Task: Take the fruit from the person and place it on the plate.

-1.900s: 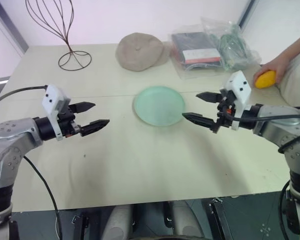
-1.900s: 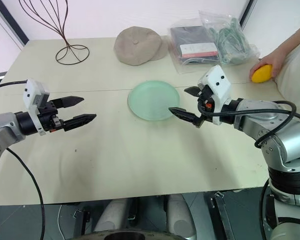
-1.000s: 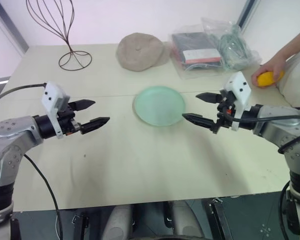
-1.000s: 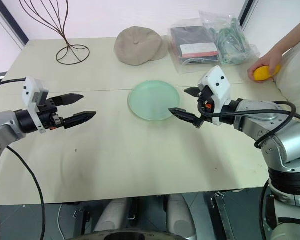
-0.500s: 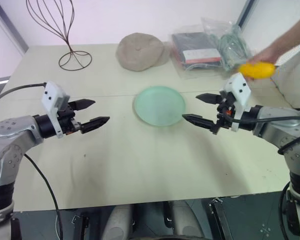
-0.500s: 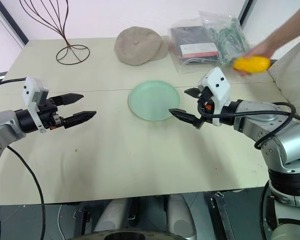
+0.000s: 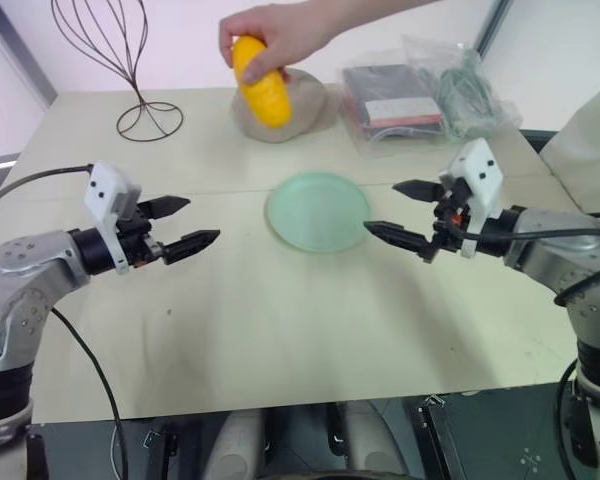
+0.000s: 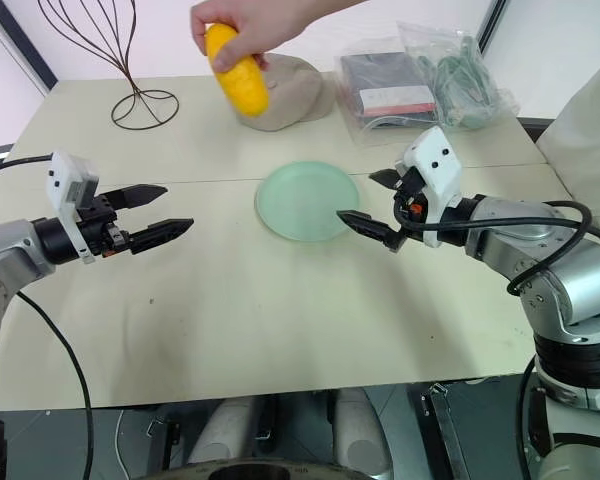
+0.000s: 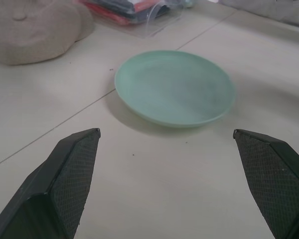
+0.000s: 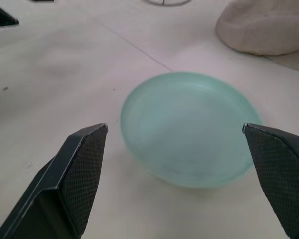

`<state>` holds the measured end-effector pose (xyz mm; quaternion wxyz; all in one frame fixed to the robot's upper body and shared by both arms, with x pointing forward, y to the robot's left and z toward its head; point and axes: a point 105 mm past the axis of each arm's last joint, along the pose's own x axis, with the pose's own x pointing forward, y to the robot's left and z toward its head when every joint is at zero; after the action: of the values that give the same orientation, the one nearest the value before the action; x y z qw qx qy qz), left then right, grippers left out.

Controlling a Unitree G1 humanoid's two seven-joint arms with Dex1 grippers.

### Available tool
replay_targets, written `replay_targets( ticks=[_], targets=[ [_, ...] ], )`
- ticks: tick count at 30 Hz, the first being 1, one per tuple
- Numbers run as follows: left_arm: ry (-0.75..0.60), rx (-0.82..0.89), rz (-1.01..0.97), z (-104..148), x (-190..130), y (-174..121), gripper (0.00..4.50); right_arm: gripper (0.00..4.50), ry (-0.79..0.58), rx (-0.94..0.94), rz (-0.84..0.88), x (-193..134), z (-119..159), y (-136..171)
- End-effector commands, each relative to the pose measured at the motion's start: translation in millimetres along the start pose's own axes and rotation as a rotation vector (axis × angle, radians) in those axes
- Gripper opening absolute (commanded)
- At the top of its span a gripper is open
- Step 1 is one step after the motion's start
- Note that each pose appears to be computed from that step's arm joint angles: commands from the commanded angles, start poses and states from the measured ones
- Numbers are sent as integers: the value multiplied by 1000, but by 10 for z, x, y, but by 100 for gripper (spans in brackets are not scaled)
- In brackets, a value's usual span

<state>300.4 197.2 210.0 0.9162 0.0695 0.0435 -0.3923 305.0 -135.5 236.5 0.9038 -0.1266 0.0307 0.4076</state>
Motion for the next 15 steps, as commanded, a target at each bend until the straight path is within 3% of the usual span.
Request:
replay_targets(
  ticks=[1,8,15],
  targets=[
    [-67,21,48,142,17,80,450,444,-65,-41,7,6,196,52],
    [-286,-189,110,442,156,200,450,444,-72,-45,9,35,215,60],
    [-376,-307,111,648,418,315,450,444,-108,-46,4,78,301,59]
  ],
)
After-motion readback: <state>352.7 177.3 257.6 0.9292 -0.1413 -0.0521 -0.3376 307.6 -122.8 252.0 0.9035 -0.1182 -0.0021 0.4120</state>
